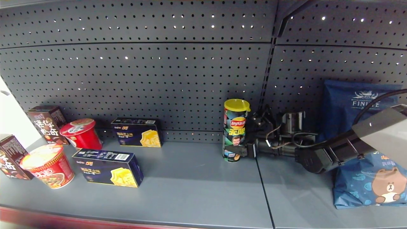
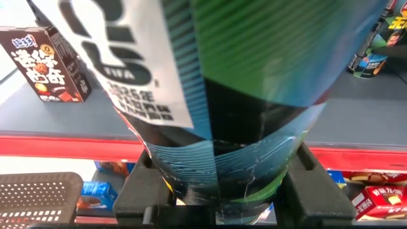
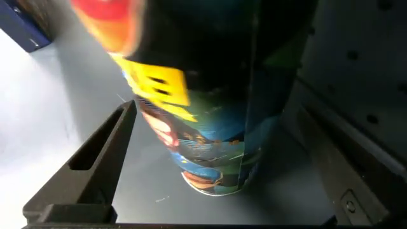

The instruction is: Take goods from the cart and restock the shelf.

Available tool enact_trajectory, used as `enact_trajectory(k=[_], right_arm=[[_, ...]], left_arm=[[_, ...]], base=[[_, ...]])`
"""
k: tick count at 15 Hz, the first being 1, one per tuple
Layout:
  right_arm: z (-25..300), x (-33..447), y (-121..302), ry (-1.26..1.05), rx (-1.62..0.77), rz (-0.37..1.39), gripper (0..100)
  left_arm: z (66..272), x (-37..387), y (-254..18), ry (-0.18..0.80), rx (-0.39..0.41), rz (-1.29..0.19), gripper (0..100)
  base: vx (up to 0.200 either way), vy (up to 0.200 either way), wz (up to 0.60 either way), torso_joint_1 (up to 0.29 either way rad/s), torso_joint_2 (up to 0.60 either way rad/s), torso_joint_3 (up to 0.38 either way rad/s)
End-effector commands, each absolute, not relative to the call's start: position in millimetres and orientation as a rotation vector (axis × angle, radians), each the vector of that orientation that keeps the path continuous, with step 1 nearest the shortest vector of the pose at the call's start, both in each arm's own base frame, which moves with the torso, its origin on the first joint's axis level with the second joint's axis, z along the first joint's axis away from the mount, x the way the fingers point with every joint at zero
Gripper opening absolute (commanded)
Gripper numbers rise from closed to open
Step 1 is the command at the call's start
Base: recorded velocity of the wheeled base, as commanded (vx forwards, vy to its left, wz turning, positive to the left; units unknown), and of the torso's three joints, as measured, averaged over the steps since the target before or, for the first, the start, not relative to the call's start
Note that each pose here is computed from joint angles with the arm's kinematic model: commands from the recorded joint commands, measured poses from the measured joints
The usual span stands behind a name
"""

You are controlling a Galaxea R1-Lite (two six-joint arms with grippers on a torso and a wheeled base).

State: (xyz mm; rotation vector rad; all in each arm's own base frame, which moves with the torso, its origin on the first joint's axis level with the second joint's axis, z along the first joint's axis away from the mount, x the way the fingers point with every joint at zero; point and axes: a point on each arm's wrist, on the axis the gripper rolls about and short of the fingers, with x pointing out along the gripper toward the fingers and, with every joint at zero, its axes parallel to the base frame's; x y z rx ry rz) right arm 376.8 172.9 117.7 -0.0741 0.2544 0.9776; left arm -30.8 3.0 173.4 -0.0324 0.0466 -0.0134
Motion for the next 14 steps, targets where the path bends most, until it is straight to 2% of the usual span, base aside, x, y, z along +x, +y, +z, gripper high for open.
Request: enact_trajectory(k=[1, 2, 3, 7, 11, 14], right_arm=[[112.6, 379.7, 174.6, 0.263, -0.072, 0.979, 100], [112.4, 379.7, 175.3, 0.259, -0.073, 0.982, 100], [113.8, 379.0, 175.8, 0.256, -0.071, 0.991, 0], [131.3, 361.0, 177.4, 0.234, -0.073, 1.006, 0], [167.9, 309.0, 174.5, 0.198, -0.06, 0.993, 0], [179.7, 267.6, 164.7, 0.202, -0.044, 1.004, 0]], left_arm=[[173.0, -30.4, 2.9, 0.051, -0.033, -0.013, 0], [173.0, -30.4, 2.9, 0.051, -0.033, -0.013, 0], [173.0, -30.4, 2.9, 0.051, -0.033, -0.013, 0], [171.7, -30.5, 2.9, 0.052, -0.032, -0.011, 0], [168.7, -30.4, 2.9, 0.057, -0.035, -0.013, 0], [168.6, -30.7, 3.0, 0.055, -0.035, -0.013, 0]], base=[[0.0, 0.0, 0.0, 0.0, 0.0, 0.0], [0.0, 0.0, 0.0, 0.0, 0.0, 0.0], [0.0, 0.0, 0.0, 0.0, 0.0, 0.0], [0.0, 0.0, 0.0, 0.0, 0.0, 0.0], [0.0, 0.0, 0.0, 0.0, 0.0, 0.0], [0.0, 0.0, 0.0, 0.0, 0.0, 0.0]])
